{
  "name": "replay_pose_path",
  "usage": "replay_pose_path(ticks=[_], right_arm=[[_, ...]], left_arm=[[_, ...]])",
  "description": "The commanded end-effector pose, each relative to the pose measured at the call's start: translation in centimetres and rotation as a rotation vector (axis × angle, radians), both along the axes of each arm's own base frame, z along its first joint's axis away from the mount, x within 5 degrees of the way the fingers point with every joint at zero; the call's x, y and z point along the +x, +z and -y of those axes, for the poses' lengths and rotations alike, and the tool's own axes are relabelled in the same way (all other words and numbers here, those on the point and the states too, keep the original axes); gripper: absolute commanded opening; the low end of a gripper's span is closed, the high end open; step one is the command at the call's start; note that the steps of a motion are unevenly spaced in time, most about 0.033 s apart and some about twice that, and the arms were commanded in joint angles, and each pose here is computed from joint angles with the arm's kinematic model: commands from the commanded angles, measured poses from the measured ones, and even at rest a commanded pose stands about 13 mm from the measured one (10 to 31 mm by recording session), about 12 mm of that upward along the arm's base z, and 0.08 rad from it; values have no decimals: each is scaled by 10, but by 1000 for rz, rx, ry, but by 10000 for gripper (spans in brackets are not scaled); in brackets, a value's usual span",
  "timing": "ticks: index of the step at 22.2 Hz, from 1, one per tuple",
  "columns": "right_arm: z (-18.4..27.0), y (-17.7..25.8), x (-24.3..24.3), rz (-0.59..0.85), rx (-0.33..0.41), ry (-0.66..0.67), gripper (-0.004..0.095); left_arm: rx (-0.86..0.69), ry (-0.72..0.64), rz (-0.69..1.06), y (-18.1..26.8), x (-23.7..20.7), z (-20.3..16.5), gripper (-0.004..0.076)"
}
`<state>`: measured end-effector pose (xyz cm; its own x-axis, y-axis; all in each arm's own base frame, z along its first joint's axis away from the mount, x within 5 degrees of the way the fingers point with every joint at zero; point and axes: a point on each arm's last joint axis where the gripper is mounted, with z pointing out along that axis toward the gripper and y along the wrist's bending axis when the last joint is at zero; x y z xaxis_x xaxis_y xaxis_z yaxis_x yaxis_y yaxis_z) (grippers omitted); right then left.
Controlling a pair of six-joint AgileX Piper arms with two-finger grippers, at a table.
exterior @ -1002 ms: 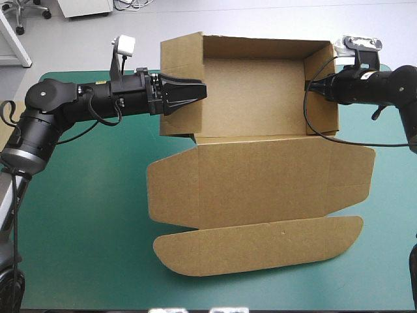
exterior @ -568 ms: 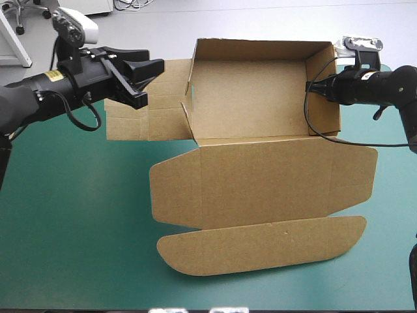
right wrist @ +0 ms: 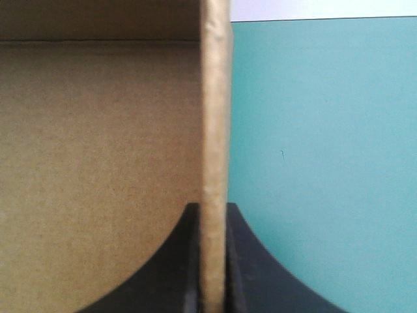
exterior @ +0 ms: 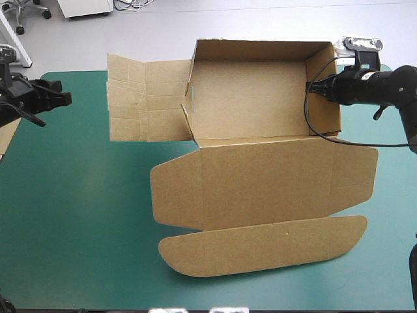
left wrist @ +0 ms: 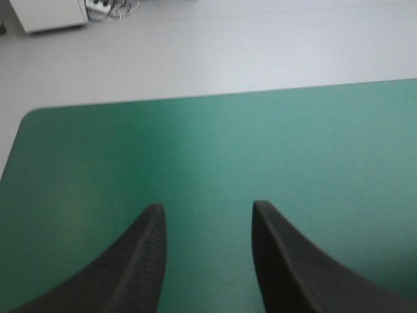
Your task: Fold the box
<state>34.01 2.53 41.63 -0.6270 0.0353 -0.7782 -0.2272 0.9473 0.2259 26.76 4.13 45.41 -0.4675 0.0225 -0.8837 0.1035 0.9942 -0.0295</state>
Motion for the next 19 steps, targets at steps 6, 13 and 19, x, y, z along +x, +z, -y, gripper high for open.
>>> replay_pose_path(ticks=[6,13,19], right_arm=[[-1,26,-12,96,53,-8,-17],[-1,28,-11,113,60,-17,-17],[-1,28,-10,117,62,-19,-17]], left_arm=[[-413,-122,-126,-101,60,6,311],[-670,-378,-240,-142,89,43,311],[-760,-530,-178,-134,92,85,311]])
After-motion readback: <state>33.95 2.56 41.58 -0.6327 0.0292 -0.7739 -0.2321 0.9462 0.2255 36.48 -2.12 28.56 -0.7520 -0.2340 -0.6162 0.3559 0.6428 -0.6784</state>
